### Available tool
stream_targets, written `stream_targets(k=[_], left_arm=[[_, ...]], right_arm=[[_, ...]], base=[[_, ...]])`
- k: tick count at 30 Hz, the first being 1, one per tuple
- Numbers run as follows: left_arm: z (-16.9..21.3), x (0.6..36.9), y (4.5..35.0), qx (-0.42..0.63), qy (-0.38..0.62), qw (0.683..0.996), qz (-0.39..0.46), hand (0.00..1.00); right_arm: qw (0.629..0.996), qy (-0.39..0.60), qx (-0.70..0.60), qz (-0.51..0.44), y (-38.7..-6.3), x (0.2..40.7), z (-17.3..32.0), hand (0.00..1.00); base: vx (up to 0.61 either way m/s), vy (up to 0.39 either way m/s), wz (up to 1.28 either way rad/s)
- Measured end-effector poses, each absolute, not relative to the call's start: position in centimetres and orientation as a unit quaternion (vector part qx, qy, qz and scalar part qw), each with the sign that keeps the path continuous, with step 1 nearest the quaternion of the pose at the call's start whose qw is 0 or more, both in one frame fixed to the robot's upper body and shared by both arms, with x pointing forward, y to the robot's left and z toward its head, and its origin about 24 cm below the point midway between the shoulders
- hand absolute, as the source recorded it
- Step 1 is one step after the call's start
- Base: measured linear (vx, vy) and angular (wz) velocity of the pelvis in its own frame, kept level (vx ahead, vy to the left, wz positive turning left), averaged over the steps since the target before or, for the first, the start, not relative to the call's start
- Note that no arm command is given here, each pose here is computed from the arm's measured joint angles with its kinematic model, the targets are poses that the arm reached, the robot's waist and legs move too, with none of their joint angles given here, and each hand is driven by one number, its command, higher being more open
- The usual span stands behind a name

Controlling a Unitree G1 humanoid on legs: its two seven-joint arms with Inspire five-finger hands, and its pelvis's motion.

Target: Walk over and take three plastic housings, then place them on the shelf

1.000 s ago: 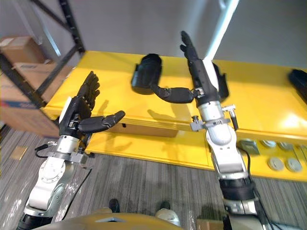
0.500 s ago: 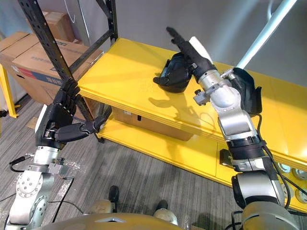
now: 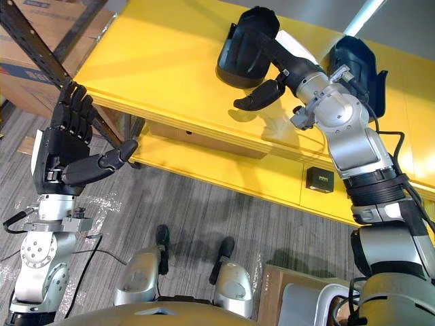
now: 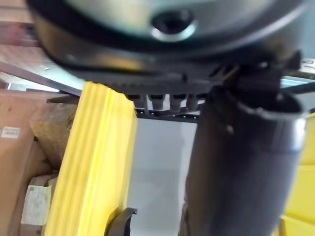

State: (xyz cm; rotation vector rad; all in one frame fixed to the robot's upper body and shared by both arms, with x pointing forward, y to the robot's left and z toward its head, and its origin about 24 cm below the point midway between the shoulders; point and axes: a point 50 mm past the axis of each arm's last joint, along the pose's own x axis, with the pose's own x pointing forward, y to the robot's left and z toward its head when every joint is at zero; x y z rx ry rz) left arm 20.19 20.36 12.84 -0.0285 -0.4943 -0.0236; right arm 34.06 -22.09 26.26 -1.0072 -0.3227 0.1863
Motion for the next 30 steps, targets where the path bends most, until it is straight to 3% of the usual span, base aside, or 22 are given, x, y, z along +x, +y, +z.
stream_targets(k=[30], left_arm=[[13.2, 20.4, 20.8, 0.004, -0.248, 0.969, -0.01, 1.0]], right_arm=[[0.837, -0.141, -0.502, 0.168, -20.5, 34.0, 25.4, 1.0]], base=[[0.01, -0.001, -0.01]])
